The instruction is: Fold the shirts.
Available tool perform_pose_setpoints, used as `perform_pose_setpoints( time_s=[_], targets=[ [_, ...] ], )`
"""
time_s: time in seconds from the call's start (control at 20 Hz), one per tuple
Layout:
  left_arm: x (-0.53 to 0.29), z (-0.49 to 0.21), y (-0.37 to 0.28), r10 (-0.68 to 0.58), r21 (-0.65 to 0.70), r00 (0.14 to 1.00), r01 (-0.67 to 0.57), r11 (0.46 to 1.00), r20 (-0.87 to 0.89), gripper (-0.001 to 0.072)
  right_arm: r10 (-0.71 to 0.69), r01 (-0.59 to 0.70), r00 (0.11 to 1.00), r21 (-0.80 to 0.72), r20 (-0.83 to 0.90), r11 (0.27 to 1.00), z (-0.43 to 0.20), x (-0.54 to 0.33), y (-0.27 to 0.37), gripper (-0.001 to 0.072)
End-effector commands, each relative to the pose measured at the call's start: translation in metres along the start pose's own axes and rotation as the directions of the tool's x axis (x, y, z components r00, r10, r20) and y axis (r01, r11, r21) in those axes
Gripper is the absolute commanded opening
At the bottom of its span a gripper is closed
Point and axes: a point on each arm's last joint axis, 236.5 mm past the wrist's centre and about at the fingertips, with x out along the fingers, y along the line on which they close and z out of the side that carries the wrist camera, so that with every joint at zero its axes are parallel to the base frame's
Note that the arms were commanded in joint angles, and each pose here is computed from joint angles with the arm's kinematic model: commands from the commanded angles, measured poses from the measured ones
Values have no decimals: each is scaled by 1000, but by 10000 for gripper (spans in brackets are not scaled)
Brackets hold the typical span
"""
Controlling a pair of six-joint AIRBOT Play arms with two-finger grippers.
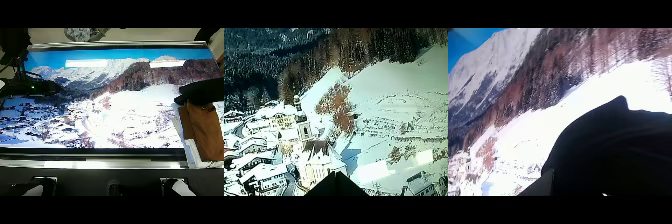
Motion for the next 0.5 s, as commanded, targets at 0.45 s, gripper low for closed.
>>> perform_pose_setpoints(
  time_s=[0.45],
  targets=[
    [0, 1, 1, 2, 22, 1000, -2, 1000, 4, 27, -311, 376, 894, 163, -322, 912, -115, -101, -100, 48]
  ],
)
